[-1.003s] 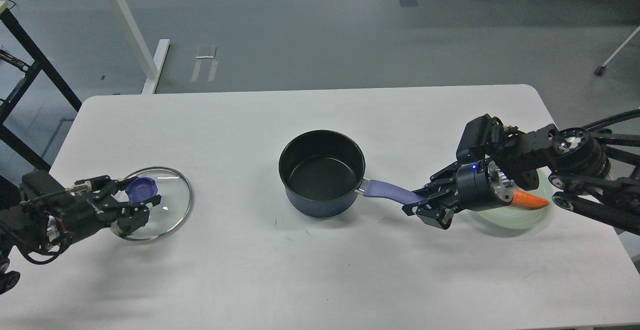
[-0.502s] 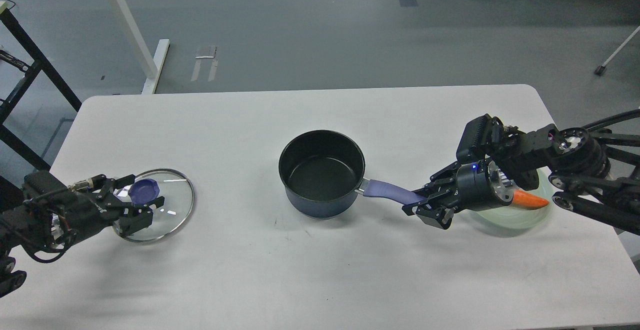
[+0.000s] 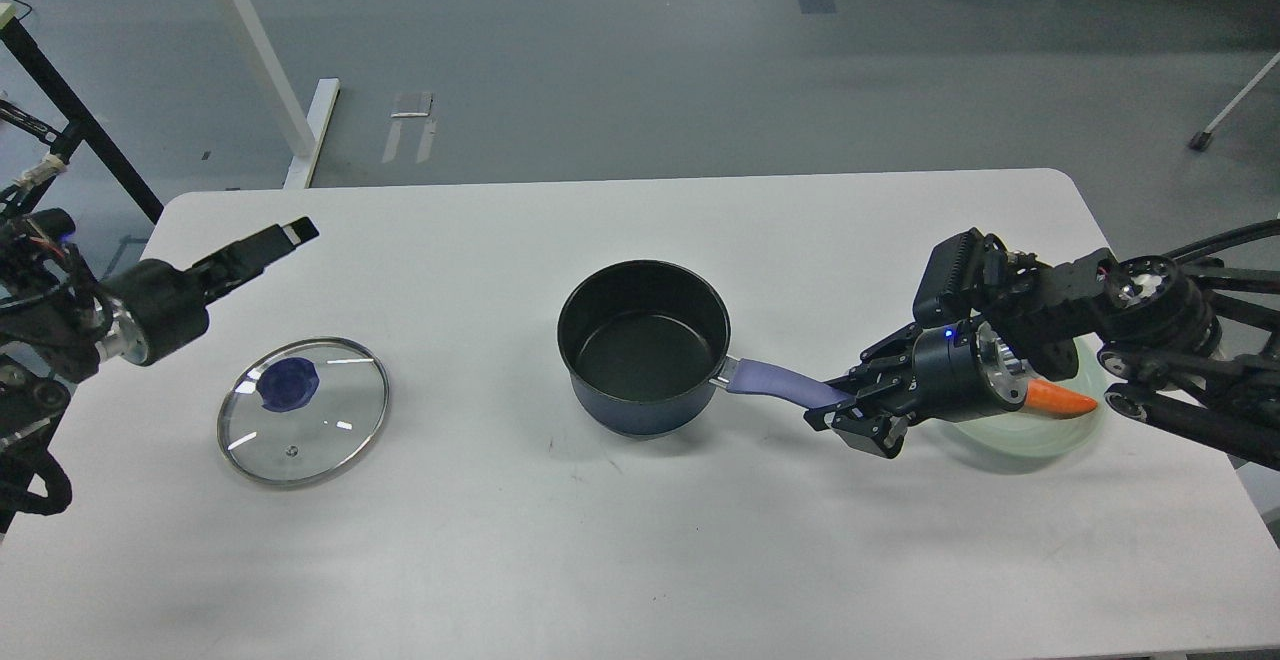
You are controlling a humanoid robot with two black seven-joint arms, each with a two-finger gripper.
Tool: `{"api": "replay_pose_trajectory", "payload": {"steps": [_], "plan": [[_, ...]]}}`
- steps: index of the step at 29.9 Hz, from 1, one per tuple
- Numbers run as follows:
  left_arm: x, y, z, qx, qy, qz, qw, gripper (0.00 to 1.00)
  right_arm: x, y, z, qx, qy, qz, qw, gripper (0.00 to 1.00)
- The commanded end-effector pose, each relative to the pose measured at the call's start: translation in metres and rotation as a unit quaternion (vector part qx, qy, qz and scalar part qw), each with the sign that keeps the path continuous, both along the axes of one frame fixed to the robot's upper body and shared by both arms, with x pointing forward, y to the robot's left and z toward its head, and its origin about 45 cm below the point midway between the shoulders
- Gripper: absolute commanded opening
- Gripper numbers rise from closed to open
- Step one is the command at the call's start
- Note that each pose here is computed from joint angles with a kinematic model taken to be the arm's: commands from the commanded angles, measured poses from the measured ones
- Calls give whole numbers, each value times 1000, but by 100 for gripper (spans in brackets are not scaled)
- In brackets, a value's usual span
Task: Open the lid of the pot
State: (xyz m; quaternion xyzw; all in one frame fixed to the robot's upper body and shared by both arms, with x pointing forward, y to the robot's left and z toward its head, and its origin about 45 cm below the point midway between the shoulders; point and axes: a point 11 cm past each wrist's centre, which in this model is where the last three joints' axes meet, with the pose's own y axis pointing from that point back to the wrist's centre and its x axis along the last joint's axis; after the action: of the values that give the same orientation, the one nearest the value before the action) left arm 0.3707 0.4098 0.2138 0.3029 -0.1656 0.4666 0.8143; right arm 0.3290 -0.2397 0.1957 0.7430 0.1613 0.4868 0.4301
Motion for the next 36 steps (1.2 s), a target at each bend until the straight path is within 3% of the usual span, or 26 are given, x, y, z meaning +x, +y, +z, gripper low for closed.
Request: {"api": "replay_pose_trajectory", "payload": {"steps": [1,4,9,15,22,29,36], "plan": [[14,5,24,-207,22,90,974,99,-1,0,-2,0,2,-1,1000,25],[25,3,40,-290,5,115,950,99,-2,-1,-3,-1,4,-1,1000,26],[33,0,51,-316,-16,124,940,99,-2,-2,-3,-1,5,-1,1000,32],[45,-6,62,-344,-35,120,931,99,-2,-1,-3,0,5,-2,1000,54],[47,-8,66,-386,-32,121,914,99,2,-13,7,8,-4,-22,1000,96],[46,-15,64,-399,-20,103,911,99,28,-15,68,160,-3,-138,977,98],[48,-29,54,-409,-4,98,907,99,55,-34,120,398,18,-302,866,99]]}}
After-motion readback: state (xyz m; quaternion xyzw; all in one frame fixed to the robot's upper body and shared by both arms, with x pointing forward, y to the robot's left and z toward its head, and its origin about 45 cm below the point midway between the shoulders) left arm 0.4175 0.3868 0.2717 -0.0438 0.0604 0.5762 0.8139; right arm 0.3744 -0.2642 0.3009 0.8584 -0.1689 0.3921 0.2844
